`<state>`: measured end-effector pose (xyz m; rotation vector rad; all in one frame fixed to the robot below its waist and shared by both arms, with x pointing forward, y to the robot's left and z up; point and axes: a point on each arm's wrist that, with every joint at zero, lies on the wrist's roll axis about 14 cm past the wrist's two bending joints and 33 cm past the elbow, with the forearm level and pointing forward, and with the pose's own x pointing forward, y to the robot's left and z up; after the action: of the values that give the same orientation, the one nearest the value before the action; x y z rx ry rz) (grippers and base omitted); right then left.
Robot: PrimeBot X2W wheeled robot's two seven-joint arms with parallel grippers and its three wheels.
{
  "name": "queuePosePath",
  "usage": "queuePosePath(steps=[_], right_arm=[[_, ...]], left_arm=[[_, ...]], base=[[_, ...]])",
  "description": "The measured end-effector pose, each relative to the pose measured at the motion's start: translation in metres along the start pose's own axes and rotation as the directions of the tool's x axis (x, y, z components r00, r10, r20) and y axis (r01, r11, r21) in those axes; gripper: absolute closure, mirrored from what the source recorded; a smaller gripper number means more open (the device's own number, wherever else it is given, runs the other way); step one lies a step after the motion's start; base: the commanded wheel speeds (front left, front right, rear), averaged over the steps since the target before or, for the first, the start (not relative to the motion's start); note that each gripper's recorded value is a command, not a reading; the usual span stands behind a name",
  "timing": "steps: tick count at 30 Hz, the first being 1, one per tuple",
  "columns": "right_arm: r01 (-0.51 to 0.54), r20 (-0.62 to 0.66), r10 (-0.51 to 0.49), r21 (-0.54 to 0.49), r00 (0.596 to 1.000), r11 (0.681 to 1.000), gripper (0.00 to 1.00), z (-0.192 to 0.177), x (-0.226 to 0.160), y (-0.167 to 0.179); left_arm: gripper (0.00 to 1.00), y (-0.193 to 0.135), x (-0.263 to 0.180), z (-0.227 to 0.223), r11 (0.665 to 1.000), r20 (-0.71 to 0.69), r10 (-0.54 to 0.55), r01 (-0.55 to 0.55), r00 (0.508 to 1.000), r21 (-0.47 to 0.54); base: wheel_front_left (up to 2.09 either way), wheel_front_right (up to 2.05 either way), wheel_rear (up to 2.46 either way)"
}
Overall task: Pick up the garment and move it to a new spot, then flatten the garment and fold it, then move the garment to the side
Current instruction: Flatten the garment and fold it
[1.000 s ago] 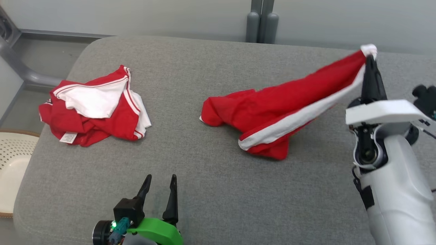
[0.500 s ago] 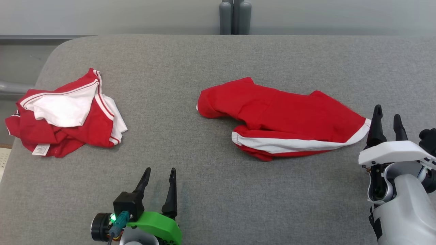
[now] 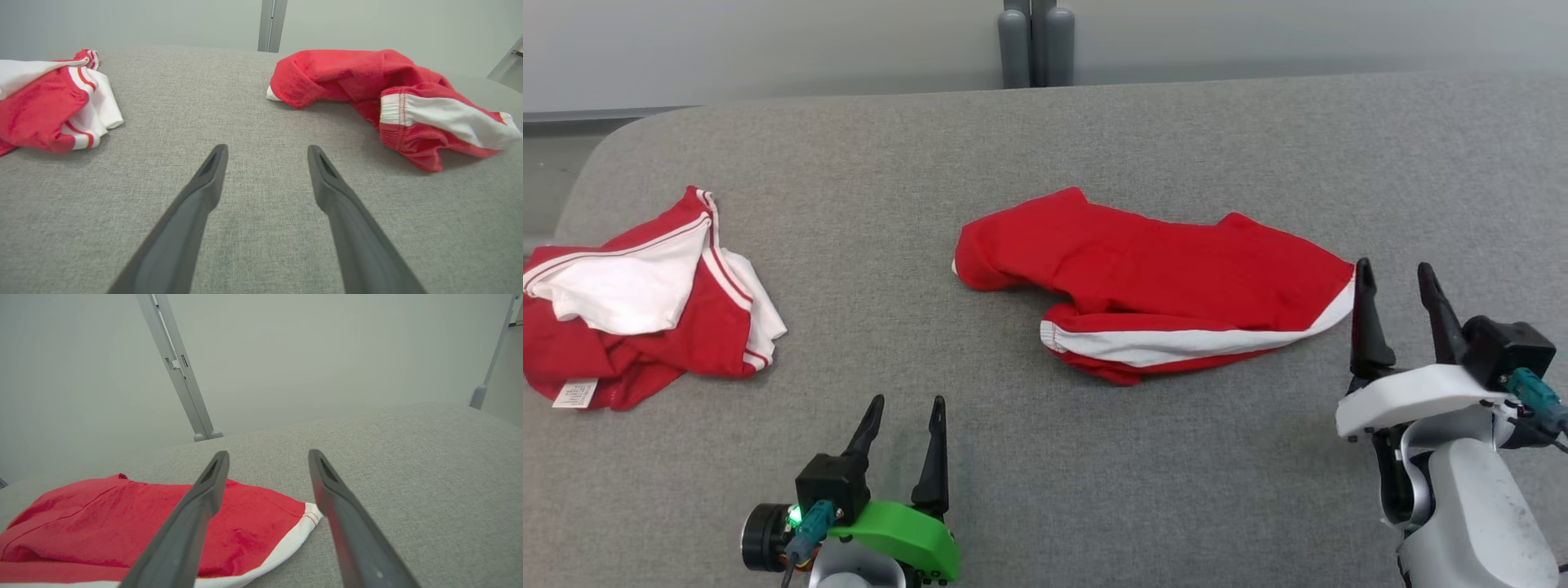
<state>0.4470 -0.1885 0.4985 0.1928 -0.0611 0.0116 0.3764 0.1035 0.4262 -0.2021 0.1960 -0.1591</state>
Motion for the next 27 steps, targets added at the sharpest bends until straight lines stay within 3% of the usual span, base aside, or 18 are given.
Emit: queuePosePath(steps=[14, 27], right_arm=[[0.036, -0.086, -0.037, -0.010, 0.996, 0.999, 0.00, -0.025, -0.040, -0.016], [0.150, -0.104, -0.150, -0.007, 0.983, 0.989, 0.00, -0.028, -0.061, -0.053]], left_arm=[[0.00, -0.056, 0.027, -0.001, 0.981, -0.016, -0.194, 0.193, 0.981, -0.025], [0.00, -0.084, 0.049, -0.016, 0.942, -0.057, -0.286, 0.270, 0.957, -0.199]], base=[[0.00, 0.00, 0.00], [0.00, 0.00, 0.00]])
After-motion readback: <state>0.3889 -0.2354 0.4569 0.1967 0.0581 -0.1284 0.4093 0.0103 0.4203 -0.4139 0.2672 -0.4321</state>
